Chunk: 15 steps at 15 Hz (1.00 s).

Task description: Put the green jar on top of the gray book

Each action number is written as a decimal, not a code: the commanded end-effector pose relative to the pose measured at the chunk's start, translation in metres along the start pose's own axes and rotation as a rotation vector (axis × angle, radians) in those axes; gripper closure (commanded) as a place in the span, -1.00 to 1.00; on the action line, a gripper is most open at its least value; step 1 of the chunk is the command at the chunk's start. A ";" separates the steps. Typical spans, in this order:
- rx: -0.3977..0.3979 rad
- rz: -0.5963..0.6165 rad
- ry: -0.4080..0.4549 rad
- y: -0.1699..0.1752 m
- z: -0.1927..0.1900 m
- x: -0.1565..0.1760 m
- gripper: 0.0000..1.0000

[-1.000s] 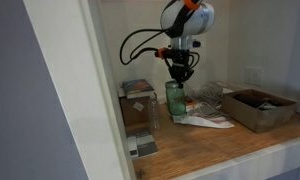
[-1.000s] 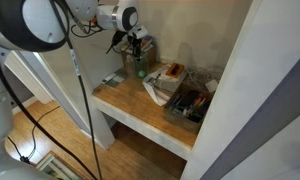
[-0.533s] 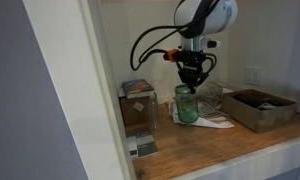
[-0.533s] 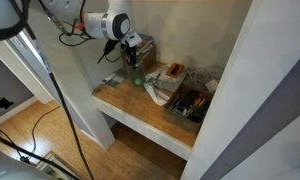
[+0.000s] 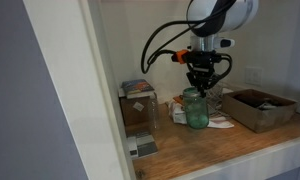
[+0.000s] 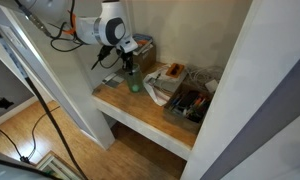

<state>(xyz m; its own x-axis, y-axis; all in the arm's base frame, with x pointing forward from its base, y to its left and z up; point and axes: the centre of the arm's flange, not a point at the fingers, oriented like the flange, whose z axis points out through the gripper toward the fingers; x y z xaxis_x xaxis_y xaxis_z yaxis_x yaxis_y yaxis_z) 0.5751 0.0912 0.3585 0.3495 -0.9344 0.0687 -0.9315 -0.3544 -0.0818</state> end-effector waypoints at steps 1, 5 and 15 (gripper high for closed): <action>0.000 0.000 0.000 0.000 0.000 0.000 0.94; 0.084 -0.212 0.003 -0.016 -0.021 -0.024 0.94; 0.290 -0.622 -0.007 -0.044 -0.040 -0.069 0.94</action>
<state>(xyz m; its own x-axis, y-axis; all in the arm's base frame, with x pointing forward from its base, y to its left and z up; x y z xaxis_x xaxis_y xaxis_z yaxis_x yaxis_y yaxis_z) 0.5789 0.1659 0.3812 0.7569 -0.6353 0.1533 -0.5982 -0.7680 -0.2289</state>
